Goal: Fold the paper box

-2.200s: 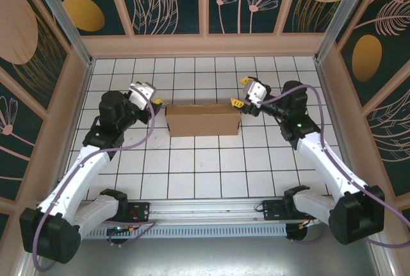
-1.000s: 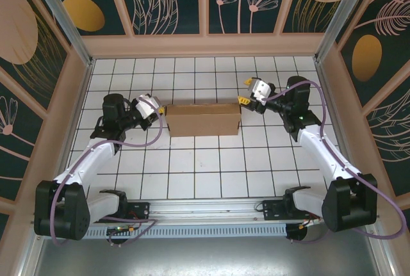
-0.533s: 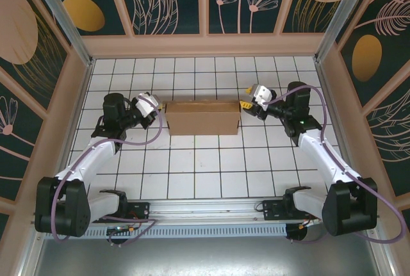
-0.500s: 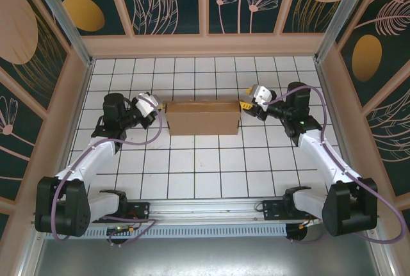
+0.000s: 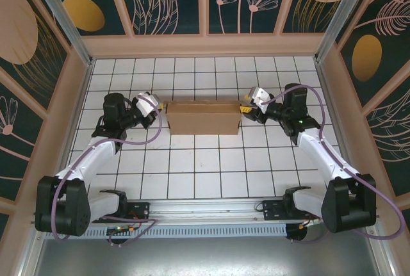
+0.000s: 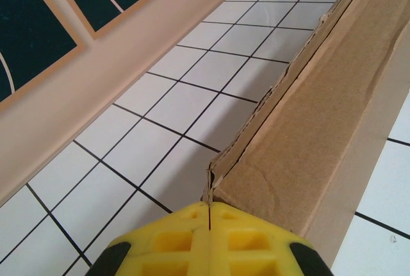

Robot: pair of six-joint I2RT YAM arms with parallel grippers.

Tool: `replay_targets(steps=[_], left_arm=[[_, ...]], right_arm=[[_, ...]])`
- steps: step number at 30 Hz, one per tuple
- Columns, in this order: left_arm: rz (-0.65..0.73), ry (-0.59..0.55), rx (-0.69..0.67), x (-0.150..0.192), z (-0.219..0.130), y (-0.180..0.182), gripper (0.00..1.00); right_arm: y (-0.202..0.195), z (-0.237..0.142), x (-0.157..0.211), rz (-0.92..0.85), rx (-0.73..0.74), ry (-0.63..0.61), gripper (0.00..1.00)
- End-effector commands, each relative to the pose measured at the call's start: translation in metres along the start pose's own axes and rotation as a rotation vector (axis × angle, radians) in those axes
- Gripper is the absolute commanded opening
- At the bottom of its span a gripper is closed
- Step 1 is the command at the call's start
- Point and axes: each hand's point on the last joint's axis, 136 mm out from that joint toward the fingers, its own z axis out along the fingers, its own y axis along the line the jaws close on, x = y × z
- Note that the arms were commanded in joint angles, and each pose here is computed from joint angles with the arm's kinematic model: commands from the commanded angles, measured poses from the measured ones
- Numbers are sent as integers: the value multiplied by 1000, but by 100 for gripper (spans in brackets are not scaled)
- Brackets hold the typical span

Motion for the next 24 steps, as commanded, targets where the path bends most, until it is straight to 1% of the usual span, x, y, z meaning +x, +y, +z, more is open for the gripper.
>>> replay_targets(steps=[1,7,15,24], left_arm=[[16,-45,-5,-11,-3,2,0],[11,-46,-9,-13,-4,4,0],[9,-40,-16,-12,-5,4,0],[-1,-51,-12,-14,-5,3,0]], right_arm=[[2,0,10,26,0,28,40],[-1,1,18,27,29,60,38],[-1,2,26,39,50,72,36],[-4,9,30,61,40,98,26]])
